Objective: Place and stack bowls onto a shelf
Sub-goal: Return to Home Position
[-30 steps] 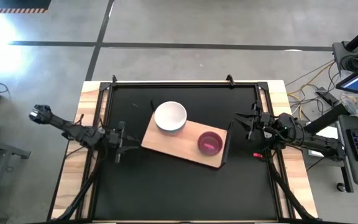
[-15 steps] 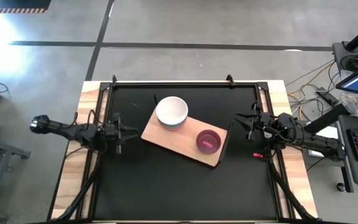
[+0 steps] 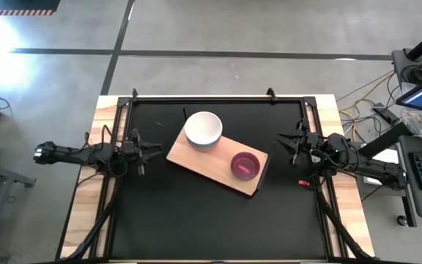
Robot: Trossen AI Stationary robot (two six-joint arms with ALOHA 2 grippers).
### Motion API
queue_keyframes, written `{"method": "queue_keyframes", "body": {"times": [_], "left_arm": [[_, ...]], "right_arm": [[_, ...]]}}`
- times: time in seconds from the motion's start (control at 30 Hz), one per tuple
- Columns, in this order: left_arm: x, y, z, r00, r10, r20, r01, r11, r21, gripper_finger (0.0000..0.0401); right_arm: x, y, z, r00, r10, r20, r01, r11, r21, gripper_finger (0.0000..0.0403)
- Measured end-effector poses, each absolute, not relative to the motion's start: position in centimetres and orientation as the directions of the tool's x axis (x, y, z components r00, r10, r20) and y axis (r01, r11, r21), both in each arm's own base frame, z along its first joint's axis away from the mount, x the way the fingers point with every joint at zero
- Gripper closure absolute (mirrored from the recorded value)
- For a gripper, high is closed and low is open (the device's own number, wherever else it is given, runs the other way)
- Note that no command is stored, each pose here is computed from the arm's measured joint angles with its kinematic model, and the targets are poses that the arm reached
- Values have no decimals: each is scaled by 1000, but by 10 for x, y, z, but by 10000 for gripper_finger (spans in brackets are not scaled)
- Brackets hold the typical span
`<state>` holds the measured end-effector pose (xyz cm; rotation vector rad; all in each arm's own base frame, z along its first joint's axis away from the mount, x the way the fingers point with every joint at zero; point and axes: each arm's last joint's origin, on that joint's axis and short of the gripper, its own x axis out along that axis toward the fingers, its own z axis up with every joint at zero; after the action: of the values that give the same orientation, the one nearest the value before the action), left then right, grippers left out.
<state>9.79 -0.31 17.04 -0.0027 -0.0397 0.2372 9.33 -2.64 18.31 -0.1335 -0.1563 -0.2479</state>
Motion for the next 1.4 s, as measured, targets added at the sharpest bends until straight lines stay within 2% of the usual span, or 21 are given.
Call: {"method": "queue_keyframes", "body": {"times": [0.2,0.4,0.53,0.73,0.87,1.4], "left_arm": [[99,-4,172,978,203,52,-202,979,-26,288],[97,-5,184,973,151,173,-161,986,49,288],[96,-3,188,949,246,195,-266,960,83,288],[93,5,187,838,520,167,-535,843,54,288],[92,8,186,781,607,146,-616,787,25,288],[95,8,183,777,621,105,-629,775,64,288]], "right_arm": [[93,-26,183,957,-233,170,254,961,-112,305],[93,-26,183,957,-233,170,254,961,-112,305],[93,-26,183,957,-233,170,254,961,-112,305],[93,-26,183,958,-233,170,253,961,-112,305],[93,-26,183,957,-233,170,254,961,-112,305],[93,-26,183,957,-233,170,254,961,-112,305]]}}
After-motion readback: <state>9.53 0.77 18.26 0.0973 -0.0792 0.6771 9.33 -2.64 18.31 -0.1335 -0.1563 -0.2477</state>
